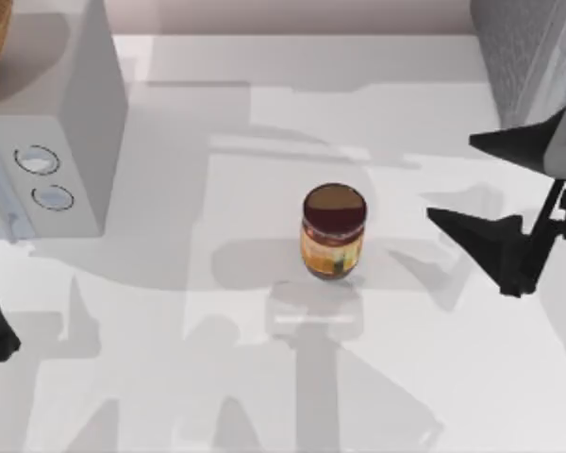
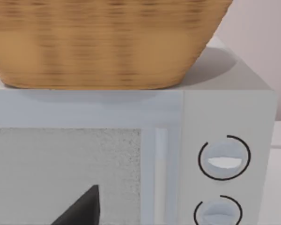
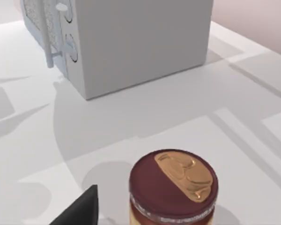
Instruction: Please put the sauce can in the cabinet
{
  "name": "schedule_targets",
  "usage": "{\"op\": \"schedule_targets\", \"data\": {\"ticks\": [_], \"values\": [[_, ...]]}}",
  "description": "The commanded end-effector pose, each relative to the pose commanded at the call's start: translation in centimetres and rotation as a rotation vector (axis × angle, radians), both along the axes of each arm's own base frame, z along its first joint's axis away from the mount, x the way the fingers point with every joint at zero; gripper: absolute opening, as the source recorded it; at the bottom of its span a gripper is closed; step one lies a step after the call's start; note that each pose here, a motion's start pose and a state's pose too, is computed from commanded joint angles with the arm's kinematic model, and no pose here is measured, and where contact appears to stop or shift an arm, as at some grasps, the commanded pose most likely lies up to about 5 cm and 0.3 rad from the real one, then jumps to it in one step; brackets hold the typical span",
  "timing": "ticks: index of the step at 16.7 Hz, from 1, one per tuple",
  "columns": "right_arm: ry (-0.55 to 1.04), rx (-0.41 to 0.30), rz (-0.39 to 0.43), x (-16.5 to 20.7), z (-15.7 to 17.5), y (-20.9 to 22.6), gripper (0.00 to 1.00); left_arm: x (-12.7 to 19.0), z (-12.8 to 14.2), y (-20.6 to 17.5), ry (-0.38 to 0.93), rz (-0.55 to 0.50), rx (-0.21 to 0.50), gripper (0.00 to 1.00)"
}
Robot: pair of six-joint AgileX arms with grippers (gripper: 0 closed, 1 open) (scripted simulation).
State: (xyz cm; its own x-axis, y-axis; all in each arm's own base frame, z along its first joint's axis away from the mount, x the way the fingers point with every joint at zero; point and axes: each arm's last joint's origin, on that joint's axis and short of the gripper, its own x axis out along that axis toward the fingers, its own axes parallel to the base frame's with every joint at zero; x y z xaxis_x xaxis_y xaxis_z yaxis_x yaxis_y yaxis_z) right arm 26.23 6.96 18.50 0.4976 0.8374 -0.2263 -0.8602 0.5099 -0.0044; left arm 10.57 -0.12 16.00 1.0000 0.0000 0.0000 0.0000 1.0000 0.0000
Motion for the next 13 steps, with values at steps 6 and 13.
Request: {"op": "schedule_targets", "data": {"ticks": [6, 13], "values": [[0.035, 0.067, 0.332, 8.0, -8.2, 2.7, 1.00, 0.0, 0.0, 0.0, 0.000, 0.000, 0.000, 1.00], [-0.024, 0.124, 0.518, 11.6, -15.7, 3.5, 1.00, 0.0, 0.0, 0.0, 0.000, 0.000, 0.000, 1.00]]}}
